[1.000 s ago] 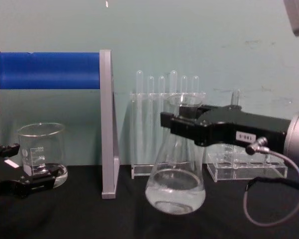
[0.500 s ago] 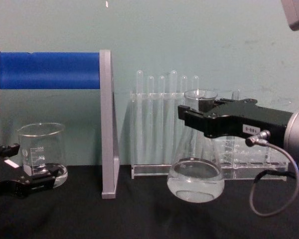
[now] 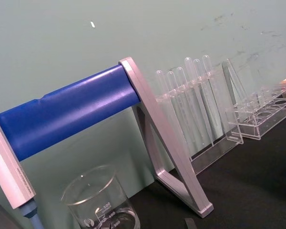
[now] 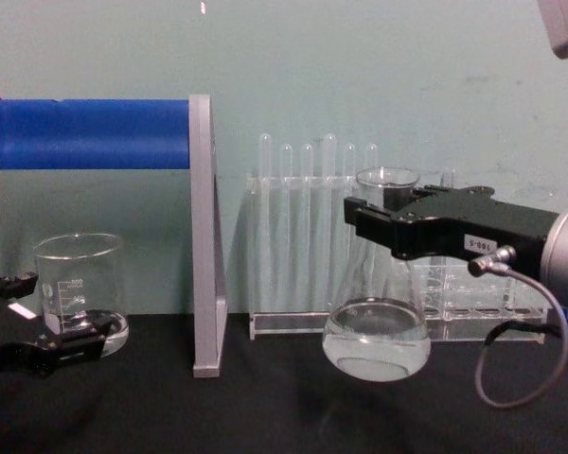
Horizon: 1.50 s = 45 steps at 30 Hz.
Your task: Grasp the erlenmeyer flask with one hand, shake it three times, then place it back.
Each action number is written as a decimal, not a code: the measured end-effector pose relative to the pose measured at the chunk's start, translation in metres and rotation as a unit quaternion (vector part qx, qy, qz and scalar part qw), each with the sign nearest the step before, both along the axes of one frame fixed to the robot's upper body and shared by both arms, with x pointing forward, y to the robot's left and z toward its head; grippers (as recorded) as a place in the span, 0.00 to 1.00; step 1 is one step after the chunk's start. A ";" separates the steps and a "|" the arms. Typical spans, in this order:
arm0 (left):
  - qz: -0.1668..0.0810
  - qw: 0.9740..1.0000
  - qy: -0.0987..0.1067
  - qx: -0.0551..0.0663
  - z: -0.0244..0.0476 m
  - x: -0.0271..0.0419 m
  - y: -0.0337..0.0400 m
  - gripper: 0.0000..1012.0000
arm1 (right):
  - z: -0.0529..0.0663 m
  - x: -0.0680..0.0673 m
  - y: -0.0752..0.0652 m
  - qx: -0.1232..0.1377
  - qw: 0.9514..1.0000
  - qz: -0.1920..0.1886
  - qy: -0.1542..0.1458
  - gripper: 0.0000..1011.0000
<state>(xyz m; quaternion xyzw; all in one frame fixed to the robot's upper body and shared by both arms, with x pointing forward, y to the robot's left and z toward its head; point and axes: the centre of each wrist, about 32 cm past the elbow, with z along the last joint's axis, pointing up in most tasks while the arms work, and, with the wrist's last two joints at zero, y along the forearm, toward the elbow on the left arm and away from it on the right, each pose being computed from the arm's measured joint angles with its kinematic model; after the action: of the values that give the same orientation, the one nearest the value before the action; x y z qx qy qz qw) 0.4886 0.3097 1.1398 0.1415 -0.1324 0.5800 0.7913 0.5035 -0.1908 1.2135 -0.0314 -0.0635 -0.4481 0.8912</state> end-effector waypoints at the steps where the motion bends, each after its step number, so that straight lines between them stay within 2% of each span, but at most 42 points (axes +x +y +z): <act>1: 0.000 1.000 0.000 0.000 0.0000 0.0000 0.0000 0.99 | 0.000 0.000 0.000 0.000 1.000 0.001 0.000 0.45; 11: 0.000 1.000 0.000 0.000 0.0000 0.0000 0.0000 0.99 | -0.001 0.000 0.001 0.000 1.000 0.006 0.004 0.45; 17: 0.000 1.000 0.000 0.000 0.0000 0.0000 0.0000 0.99 | 0.000 -0.003 0.003 0.001 1.000 0.024 0.006 0.45; 26: 0.000 1.000 0.000 0.000 0.0000 0.0000 0.0000 0.99 | 0.000 -0.016 0.007 0.001 0.995 0.094 0.015 0.45; 32: 0.000 1.000 0.000 0.000 0.0000 0.0000 0.0000 0.99 | 0.001 -0.025 0.009 0.003 0.989 0.148 0.023 0.45; 36: 0.000 1.000 0.000 0.000 0.0000 0.0000 0.0000 0.99 | 0.001 -0.031 0.008 0.004 0.982 0.186 0.026 0.45; 39: 0.000 1.000 0.000 0.000 0.0000 0.0000 0.0000 0.99 | 0.002 -0.035 0.006 0.003 0.974 0.227 0.024 0.45; 43: 0.000 1.000 0.000 0.000 0.0000 0.0000 0.0000 0.99 | 0.002 -0.038 0.004 0.002 0.966 0.256 0.023 0.45; 44: 0.000 1.000 0.000 0.000 0.0000 0.0000 0.0000 0.99 | 0.002 -0.039 0.003 0.002 0.963 0.270 0.023 0.45; 45: 0.000 1.000 0.000 0.000 0.0000 0.0000 0.0000 0.99 | 0.002 -0.039 0.003 0.001 0.961 0.276 0.023 0.45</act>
<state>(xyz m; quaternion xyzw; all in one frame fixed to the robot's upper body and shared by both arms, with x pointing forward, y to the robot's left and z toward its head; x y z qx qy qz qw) 0.4886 0.3097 1.1398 0.1415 -0.1325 0.5799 0.7913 0.4647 -0.1879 1.2156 -0.0216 -0.0489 -0.1843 0.9814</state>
